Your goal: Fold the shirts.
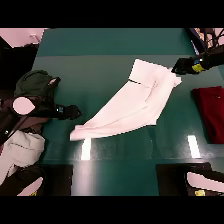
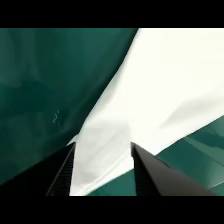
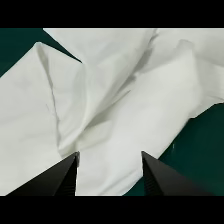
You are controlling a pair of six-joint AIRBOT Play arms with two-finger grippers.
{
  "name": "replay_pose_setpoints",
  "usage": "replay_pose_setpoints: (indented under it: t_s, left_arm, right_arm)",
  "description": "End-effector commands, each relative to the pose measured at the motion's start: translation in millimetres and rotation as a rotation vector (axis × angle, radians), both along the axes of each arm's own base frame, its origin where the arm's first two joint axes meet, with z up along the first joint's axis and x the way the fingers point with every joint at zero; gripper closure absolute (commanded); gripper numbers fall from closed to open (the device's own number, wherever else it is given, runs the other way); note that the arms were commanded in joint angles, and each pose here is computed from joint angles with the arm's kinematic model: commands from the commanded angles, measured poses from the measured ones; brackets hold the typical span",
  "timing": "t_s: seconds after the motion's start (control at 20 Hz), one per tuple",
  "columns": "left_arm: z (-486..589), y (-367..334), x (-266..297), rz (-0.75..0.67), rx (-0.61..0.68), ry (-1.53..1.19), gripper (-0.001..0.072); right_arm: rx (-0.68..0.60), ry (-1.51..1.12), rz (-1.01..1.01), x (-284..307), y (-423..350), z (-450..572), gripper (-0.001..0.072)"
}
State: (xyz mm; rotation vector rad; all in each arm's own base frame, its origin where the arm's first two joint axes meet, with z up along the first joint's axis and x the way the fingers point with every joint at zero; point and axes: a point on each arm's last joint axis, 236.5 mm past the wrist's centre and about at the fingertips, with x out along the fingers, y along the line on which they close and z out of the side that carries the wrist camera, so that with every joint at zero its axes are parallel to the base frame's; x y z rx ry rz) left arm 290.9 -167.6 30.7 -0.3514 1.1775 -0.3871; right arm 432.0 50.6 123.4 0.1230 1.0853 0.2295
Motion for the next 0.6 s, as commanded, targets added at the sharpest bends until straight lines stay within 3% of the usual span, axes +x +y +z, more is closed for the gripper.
replay_pose_setpoints:
  t_s: [0.0,0.2,0.55]
  left_arm:
    - [22.2,16.4,4.0,-0.079,0.110,-0.049,0.0281]
    - [-3.3,53.8,-28.2,-0.130,0.156,0.111,0.0281]
    - [-85.7,32.6,-101.4,-0.262,0.010,0.286,0.0281]
  right_arm:
    - [0.001,0.089,0.018,-12.5,0.5,-11.1,0.0251]
    - [0.001,0.142,0.000,-23.7,-12.2,-15.3,0.0254]
    - [0.002,0.147,-0.004,-24.5,-14.0,-15.6,0.0260]
